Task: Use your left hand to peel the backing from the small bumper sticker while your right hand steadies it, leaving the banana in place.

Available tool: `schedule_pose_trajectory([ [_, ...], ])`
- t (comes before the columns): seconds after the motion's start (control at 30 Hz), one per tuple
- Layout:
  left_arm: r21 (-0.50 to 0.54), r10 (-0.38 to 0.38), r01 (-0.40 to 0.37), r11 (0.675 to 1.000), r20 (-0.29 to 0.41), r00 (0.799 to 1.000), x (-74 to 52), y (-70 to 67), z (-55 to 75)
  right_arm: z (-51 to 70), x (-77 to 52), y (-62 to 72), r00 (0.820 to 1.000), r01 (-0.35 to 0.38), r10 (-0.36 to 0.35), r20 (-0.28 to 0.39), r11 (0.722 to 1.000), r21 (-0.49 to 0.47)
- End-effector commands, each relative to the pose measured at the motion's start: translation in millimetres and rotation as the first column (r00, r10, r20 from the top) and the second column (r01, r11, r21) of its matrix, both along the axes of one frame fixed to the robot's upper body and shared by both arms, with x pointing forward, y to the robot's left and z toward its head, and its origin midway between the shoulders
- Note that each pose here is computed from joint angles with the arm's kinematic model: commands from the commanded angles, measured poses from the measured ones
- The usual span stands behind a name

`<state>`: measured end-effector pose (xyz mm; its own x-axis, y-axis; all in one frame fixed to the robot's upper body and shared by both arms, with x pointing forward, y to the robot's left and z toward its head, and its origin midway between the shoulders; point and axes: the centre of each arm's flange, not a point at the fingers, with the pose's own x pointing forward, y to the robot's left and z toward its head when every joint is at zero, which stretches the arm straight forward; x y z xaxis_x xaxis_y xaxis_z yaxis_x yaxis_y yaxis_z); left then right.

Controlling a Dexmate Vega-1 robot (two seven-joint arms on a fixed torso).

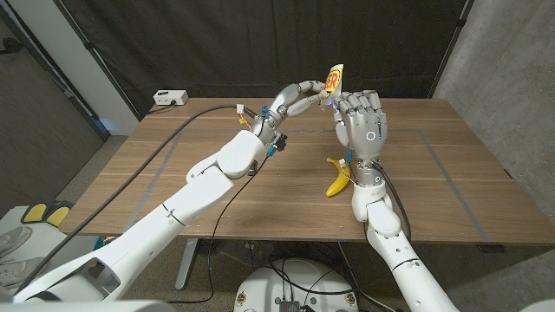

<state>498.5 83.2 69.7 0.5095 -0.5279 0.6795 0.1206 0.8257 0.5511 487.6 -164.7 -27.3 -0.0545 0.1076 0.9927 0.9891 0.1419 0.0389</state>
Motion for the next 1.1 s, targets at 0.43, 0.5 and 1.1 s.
schedule_pose_trajectory([
  [0.43,-0.115,-0.086,0.075,0.99,-0.087,0.993,-2.5,12.6,-26.4,-1.9,-2.2,-14.7,0.999,-0.049,0.051,-0.011,0.992,0.112],
  [0.5,-0.108,-0.053,0.045,0.993,-0.068,0.996,-5.2,13.4,-26.2,-2.5,-3.2,-15.3,0.998,-0.062,0.064,-0.01,0.993,0.104],
  [1.1,-0.082,-0.078,0.07,0.994,-0.096,0.992,2.7,3.2,6.9,-6.4,0.8,-13.2,0.998,-0.06,0.06,-0.018,0.998,-0.028],
])
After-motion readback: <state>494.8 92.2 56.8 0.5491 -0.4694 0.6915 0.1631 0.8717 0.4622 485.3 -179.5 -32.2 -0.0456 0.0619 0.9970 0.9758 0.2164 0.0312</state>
